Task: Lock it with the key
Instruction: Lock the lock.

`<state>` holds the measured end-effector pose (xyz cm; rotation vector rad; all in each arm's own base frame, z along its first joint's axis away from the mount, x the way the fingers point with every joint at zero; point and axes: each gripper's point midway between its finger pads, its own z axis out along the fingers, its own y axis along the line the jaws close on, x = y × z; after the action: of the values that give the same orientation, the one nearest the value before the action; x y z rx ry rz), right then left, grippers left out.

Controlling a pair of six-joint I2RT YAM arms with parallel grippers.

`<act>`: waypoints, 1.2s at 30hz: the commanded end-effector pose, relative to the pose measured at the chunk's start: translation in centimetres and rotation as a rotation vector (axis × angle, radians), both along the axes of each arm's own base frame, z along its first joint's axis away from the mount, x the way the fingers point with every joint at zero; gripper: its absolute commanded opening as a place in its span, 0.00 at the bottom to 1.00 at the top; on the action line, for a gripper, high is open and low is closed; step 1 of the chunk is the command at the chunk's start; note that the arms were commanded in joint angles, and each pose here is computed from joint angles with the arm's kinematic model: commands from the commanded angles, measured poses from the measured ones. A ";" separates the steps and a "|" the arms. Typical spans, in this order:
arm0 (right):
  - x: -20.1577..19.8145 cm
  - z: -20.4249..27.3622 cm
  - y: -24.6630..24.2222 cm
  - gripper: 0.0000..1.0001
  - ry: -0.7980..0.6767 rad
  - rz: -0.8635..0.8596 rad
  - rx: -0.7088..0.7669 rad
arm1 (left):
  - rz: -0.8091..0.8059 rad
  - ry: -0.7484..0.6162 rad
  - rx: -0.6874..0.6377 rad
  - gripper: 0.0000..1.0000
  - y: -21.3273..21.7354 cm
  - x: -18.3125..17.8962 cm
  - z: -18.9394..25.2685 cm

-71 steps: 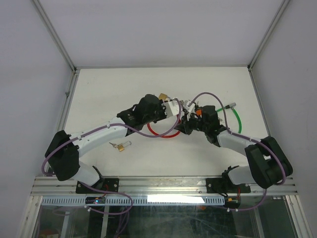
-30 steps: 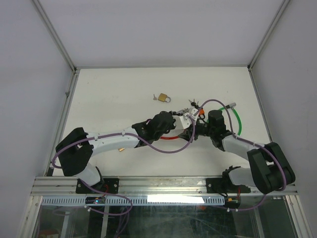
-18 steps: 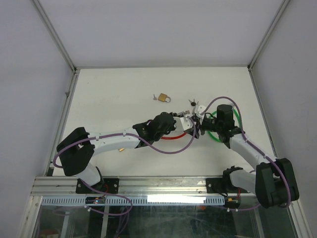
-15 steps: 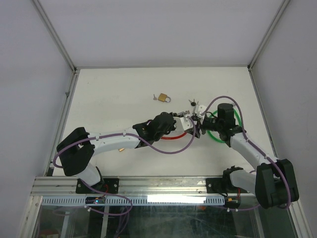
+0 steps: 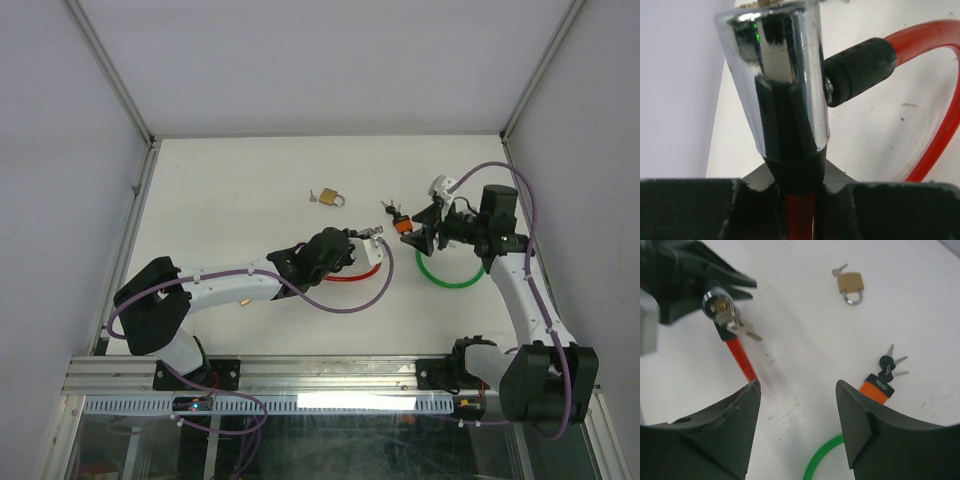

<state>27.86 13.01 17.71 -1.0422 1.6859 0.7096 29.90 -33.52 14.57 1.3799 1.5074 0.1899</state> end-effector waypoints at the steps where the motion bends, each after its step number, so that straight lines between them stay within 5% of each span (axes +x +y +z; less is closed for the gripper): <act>1: -1.5 7.3 1.1 0.64 0.161 -0.011 0.176 | -0.051 0.029 0.095 0.00 1.3 -0.9 -2.1; 6: -3.0 11.2 2.8 0.57 0.529 -0.014 0.386 | -0.054 0.014 0.092 0.00 1.5 -0.9 -1.8; 11: -3.5 10.8 3.3 0.50 0.699 -0.058 0.428 | -0.057 0.013 0.090 0.00 1.4 -1.0 -1.8; 36: -1.9 6.3 6.0 0.33 0.741 -0.124 0.260 | -0.081 0.028 0.089 0.00 0.9 -1.3 -2.2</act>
<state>25.23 18.68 22.43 -0.4445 2.2297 1.3313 29.50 -33.60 14.53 1.4108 1.4614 0.1741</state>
